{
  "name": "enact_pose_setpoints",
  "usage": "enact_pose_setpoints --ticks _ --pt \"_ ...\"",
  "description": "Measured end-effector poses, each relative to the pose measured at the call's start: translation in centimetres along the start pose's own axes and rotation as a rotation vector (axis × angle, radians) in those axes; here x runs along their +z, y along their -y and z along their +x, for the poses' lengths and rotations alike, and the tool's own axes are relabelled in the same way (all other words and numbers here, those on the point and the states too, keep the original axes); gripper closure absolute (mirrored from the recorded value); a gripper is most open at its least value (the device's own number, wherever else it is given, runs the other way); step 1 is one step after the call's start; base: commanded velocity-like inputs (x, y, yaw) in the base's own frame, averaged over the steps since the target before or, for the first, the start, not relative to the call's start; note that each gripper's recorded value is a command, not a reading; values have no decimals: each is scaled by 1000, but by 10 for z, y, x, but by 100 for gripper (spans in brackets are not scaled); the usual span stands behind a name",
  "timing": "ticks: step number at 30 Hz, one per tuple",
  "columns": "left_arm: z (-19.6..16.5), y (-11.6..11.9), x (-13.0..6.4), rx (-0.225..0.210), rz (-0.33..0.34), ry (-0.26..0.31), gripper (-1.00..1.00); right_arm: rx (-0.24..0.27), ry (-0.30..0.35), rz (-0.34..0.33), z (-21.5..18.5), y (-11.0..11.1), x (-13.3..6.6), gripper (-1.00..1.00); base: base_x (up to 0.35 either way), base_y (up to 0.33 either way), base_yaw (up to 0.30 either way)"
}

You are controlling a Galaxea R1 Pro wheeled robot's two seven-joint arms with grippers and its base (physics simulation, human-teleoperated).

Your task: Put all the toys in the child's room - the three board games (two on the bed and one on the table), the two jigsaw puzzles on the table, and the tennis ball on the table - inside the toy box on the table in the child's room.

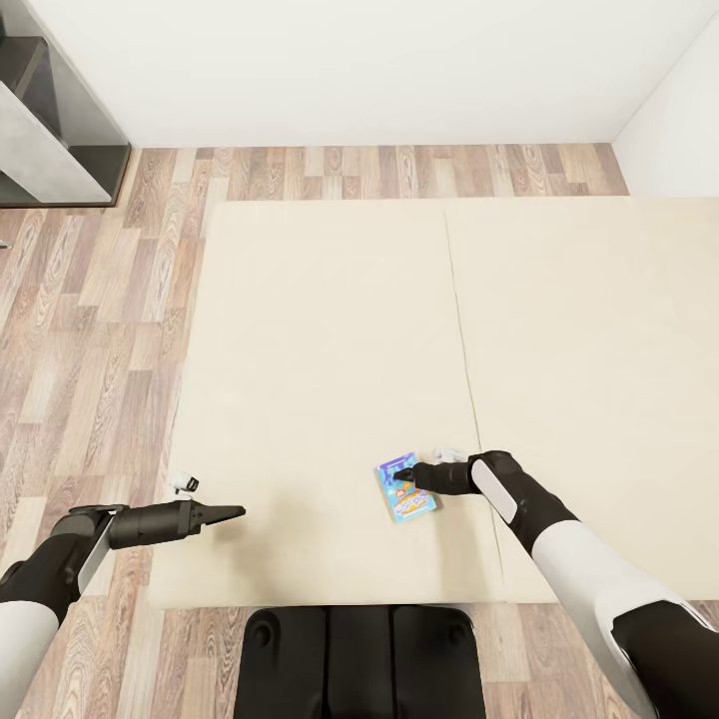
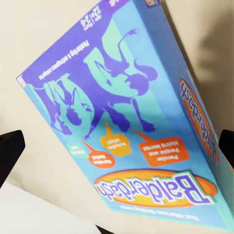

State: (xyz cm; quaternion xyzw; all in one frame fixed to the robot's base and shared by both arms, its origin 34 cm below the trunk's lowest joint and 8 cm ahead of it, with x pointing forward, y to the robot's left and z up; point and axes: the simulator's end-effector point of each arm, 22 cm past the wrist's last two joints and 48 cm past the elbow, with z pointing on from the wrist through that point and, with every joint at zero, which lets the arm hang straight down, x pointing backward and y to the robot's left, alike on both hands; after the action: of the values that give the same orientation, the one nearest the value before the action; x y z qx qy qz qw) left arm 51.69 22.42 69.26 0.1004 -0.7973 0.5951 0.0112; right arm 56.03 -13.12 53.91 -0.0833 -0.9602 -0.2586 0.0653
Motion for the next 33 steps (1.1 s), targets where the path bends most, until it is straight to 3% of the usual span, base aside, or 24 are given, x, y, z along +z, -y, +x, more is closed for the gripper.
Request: enact_pose_setpoints --ticks 22,33 --pt "0 0 0 0 -1 0 -100 -2 0 -1 0 -1 1 -100 0 40 0" --pt "0 0 0 0 0 0 -100 -12 -7 -23 4 -19 8 -100 0 6 0"
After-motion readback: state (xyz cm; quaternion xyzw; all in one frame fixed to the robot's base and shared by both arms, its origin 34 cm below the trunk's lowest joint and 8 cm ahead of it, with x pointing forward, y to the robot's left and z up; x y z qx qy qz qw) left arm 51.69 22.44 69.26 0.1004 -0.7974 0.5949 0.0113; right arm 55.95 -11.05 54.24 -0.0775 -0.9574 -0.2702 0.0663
